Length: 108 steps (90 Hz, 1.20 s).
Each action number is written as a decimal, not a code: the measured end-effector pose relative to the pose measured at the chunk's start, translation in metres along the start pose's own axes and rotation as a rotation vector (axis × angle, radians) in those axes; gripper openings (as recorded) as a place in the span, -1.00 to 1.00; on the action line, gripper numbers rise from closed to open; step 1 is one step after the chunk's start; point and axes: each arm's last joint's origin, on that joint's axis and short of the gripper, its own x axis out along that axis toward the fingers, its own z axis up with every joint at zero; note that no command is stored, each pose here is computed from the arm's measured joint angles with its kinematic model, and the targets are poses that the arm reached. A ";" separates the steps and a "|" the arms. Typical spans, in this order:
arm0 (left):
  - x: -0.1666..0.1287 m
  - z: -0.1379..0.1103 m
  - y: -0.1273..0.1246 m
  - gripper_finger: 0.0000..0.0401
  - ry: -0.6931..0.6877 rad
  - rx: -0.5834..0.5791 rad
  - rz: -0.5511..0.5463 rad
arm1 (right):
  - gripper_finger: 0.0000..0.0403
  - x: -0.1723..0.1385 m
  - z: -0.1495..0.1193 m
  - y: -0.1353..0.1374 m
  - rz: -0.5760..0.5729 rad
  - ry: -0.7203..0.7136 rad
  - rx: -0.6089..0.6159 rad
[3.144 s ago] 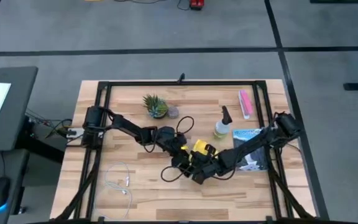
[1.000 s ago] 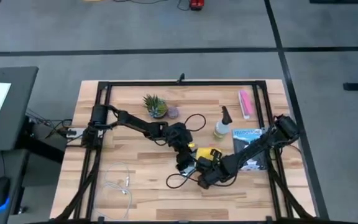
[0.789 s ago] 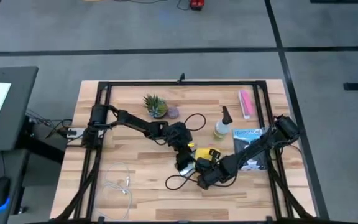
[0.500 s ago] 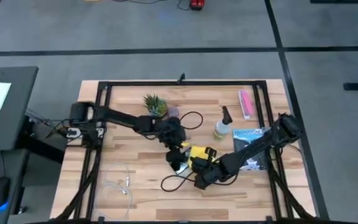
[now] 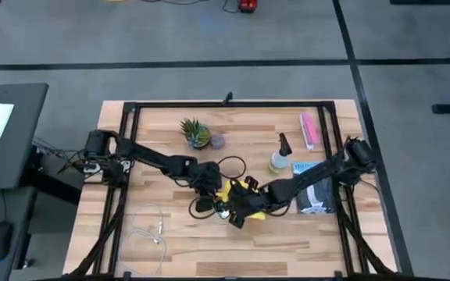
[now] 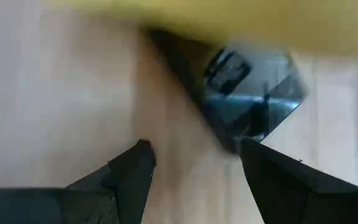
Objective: Apply microfiber cloth
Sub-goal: Wipe the front side of the cellphone using the yellow microfiber cloth
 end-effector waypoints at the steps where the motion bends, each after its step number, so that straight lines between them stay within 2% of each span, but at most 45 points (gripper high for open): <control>1: 0.001 0.000 -0.001 0.09 -0.004 0.002 -0.005 | -1.00 0.001 -0.001 -0.001 -0.002 0.008 -0.004; 9: 0.003 0.000 -0.009 0.09 -0.022 0.023 -0.030 | -1.00 0.014 -0.003 0.000 0.038 0.028 0.005; 34: 0.006 -0.003 -0.026 0.09 -0.029 0.068 -0.083 | -1.00 0.037 -0.011 -0.002 0.045 0.084 0.026; 58: 0.006 -0.003 -0.023 0.09 -0.057 0.071 0.038 | -1.00 0.048 -0.011 0.009 0.102 0.133 0.039; 75: 0.006 0.000 -0.023 0.09 -0.086 0.076 0.077 | -1.00 0.047 -0.009 0.014 0.126 0.137 0.012; 93: -0.016 0.007 -0.028 0.09 -0.098 0.260 0.125 | -1.00 0.030 -0.007 0.014 0.111 0.156 -0.039; 108: -0.030 0.021 -0.023 0.09 -0.190 0.367 0.201 | -1.00 0.015 -0.009 0.023 0.141 0.149 -0.106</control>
